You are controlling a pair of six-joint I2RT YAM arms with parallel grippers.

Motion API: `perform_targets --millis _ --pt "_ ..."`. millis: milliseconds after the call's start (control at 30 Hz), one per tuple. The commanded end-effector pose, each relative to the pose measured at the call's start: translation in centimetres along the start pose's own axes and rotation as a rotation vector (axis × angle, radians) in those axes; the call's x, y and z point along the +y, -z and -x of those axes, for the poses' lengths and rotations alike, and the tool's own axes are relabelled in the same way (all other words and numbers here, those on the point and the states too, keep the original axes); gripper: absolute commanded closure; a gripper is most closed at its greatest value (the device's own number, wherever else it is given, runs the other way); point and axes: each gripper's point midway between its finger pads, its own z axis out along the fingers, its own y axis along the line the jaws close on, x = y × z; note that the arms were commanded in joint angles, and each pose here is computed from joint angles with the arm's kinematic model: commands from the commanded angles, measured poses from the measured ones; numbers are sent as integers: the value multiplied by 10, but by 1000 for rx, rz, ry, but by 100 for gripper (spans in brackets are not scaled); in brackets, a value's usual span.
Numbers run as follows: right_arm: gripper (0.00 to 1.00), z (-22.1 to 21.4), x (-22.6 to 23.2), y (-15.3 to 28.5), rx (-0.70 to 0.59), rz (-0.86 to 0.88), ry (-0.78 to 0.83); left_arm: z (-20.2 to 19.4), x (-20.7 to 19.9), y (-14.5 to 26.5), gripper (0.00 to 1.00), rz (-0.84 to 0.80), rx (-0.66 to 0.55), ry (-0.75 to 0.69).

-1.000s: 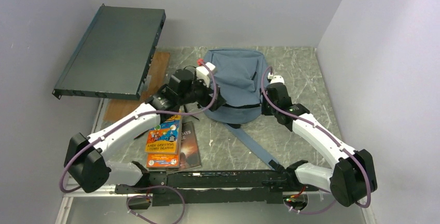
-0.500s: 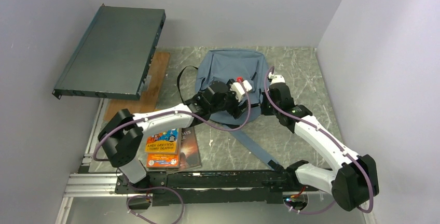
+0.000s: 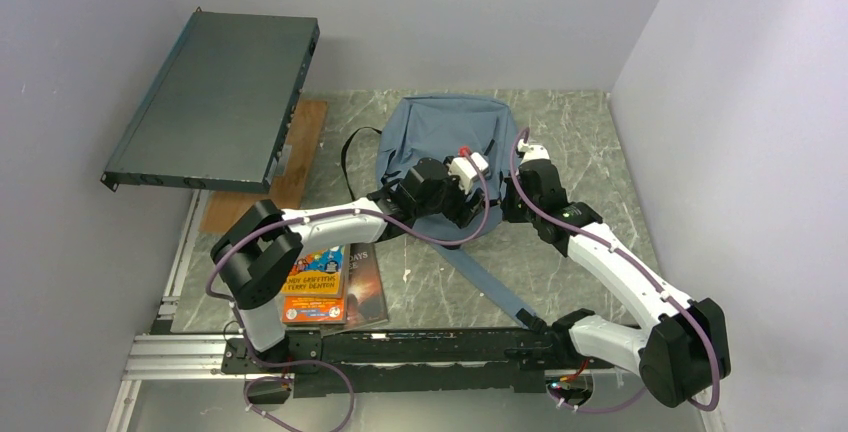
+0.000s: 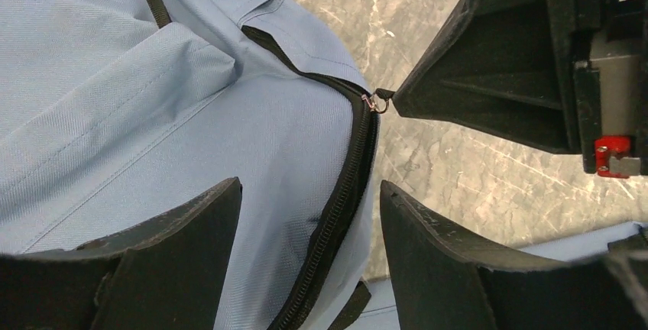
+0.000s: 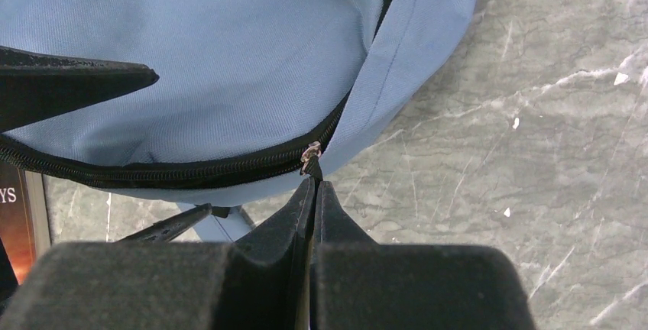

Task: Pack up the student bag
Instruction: Unzip the student bag at the center of the board.

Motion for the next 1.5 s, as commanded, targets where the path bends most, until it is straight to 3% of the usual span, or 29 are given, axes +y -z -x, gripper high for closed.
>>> perform_targets --millis 0,33,200,300,600,1000,1100,1267,1467 --pt "100 19 9 5 -64 45 -19 17 -3 -3 30 -12 -51 24" --pt "100 19 10 5 -65 46 -19 14 1 -5 35 7 -37 25" --pt "100 17 4 2 -59 14 -22 10 26 -9 79 132 30 29" --pt "100 14 -4 -1 -48 -33 -40 19 30 2 99 151 4 12" --pt "100 6 -71 -29 19 -258 -167 58 25 55 100 136 -108 -61" --pt "100 48 -109 -65 30 -408 -133 91 16 49 100 31 -136 35" --pt "100 48 -91 -60 64 -303 -114 107 22 45 100 -3 -122 56" --pt "56 55 -34 -15 -38 27 -86 126 20 37 100 -116 -65 78" --pt "47 32 43 23 -233 417 41 135 33 35 100 -168 -7 219"
